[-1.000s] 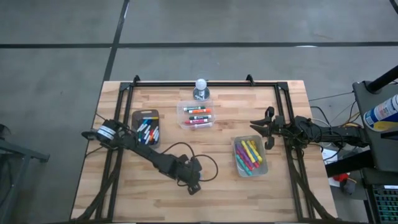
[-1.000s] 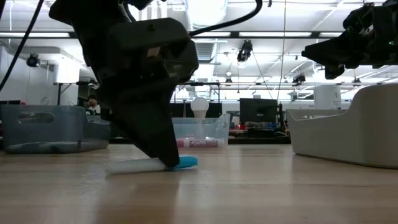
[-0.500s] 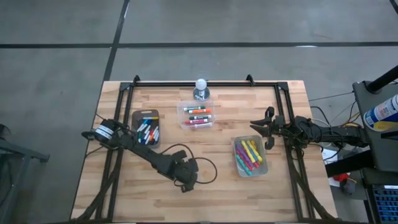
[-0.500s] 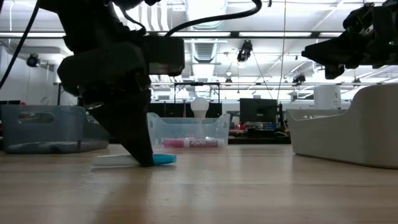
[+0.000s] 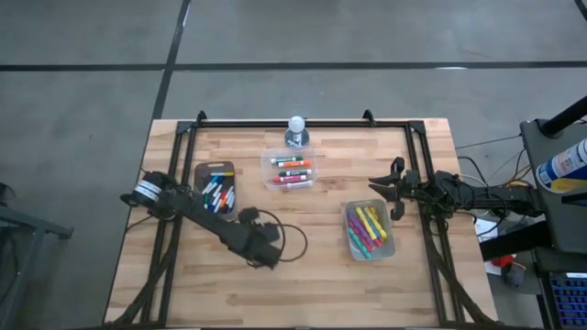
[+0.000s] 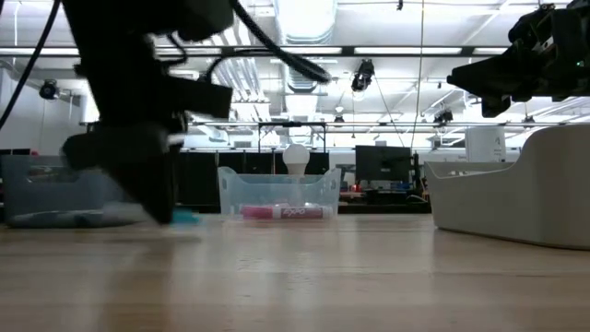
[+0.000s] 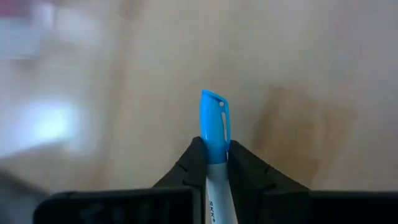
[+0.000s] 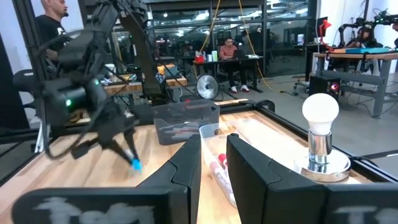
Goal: Pick & Place Markers
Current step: Put the light blue mini marker into the transparent black bin
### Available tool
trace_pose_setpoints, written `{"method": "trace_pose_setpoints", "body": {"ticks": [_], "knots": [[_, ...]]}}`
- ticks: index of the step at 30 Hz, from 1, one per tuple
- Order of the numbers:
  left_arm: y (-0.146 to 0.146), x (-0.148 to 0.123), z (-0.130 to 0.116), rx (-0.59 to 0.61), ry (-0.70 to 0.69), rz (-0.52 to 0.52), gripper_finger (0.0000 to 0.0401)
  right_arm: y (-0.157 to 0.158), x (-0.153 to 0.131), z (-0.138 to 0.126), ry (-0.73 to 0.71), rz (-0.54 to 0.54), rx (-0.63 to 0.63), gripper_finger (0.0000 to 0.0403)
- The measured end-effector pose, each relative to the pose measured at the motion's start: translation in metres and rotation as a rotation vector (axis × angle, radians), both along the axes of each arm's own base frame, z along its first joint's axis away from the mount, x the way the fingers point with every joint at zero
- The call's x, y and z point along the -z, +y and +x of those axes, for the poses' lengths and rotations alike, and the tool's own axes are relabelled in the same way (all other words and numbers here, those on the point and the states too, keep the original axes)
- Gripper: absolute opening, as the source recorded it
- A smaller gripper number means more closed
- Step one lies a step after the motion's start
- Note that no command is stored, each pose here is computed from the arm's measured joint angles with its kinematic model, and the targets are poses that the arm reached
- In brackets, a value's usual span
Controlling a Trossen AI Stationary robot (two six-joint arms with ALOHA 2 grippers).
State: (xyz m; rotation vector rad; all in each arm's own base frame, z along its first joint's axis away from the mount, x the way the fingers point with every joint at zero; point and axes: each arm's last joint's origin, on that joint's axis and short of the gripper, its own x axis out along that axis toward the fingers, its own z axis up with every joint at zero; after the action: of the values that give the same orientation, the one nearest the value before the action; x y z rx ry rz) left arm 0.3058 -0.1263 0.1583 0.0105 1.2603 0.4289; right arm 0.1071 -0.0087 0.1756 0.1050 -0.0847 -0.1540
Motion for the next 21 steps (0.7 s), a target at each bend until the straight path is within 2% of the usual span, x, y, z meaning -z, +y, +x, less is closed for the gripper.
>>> {"method": "trace_pose_setpoints", "body": {"ticks": [5,14,21], "knots": [[0.015,-0.033,-0.024,-0.116,0.012,0.131,0.0038,0.000,0.000,0.000,0.000,0.000,0.001,0.0068],[0.048,-0.084,-0.068,-0.253,-0.042,0.271,0.0038,0.000,0.000,0.000,0.004,-0.001,0.000,0.0068],[0.082,-0.100,-0.103,-0.401,-0.122,0.234,0.0038,0.000,0.000,0.000,0.004,-0.001,0.000,0.0068]]}}
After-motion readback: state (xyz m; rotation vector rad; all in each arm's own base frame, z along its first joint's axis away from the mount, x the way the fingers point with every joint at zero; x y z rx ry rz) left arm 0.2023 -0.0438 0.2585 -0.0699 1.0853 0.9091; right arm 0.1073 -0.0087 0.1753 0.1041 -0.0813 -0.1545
